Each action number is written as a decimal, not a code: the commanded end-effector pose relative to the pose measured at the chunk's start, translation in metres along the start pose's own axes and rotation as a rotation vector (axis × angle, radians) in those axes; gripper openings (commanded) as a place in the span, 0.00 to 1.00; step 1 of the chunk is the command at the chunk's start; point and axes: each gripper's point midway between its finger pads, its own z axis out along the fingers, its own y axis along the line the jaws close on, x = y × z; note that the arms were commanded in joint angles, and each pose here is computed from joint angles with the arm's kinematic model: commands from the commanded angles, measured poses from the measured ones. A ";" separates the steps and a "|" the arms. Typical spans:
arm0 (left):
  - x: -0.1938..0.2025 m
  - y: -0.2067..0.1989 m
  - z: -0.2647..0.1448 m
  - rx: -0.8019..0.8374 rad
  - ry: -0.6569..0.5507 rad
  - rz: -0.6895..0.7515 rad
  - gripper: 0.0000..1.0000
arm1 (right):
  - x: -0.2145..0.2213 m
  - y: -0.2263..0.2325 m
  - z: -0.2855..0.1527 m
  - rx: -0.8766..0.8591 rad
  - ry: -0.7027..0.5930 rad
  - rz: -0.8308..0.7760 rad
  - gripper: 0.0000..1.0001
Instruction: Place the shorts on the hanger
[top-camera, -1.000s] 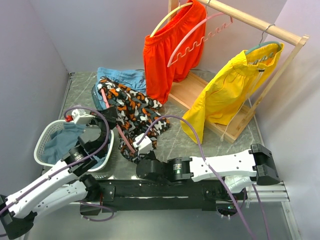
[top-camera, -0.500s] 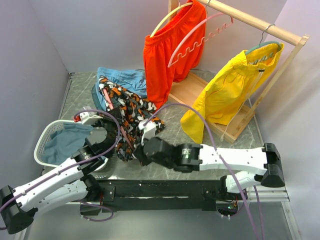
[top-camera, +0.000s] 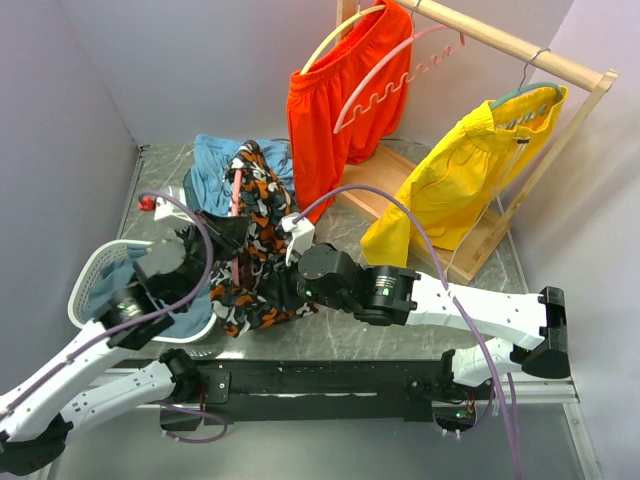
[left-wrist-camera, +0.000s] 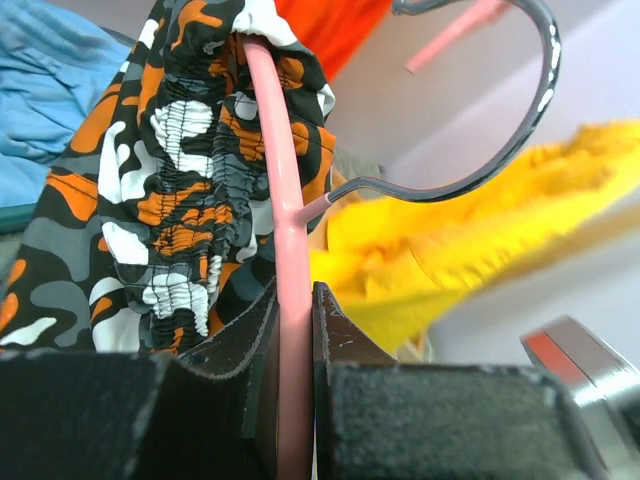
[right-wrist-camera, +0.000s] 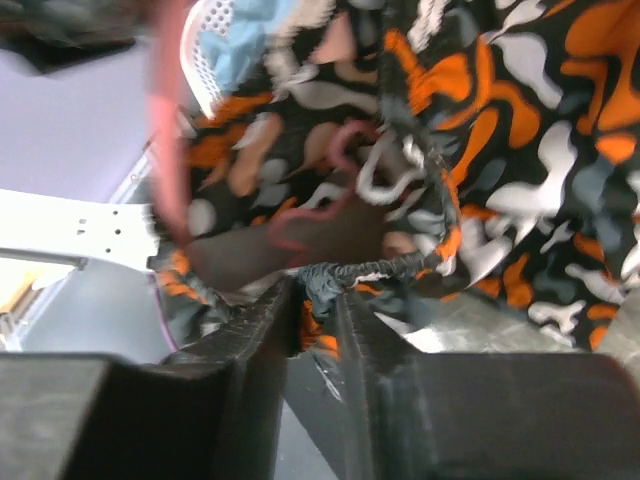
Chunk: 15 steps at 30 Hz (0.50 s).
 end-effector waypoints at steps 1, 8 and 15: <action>0.001 -0.025 -0.028 0.096 0.183 0.100 0.01 | -0.040 0.006 -0.028 -0.047 -0.128 -0.060 0.47; -0.001 -0.042 -0.049 0.142 0.320 0.165 0.01 | -0.069 -0.030 -0.073 0.078 -0.290 -0.082 0.71; -0.003 -0.058 -0.063 0.227 0.377 0.179 0.01 | -0.076 -0.059 -0.052 0.168 -0.278 -0.143 0.82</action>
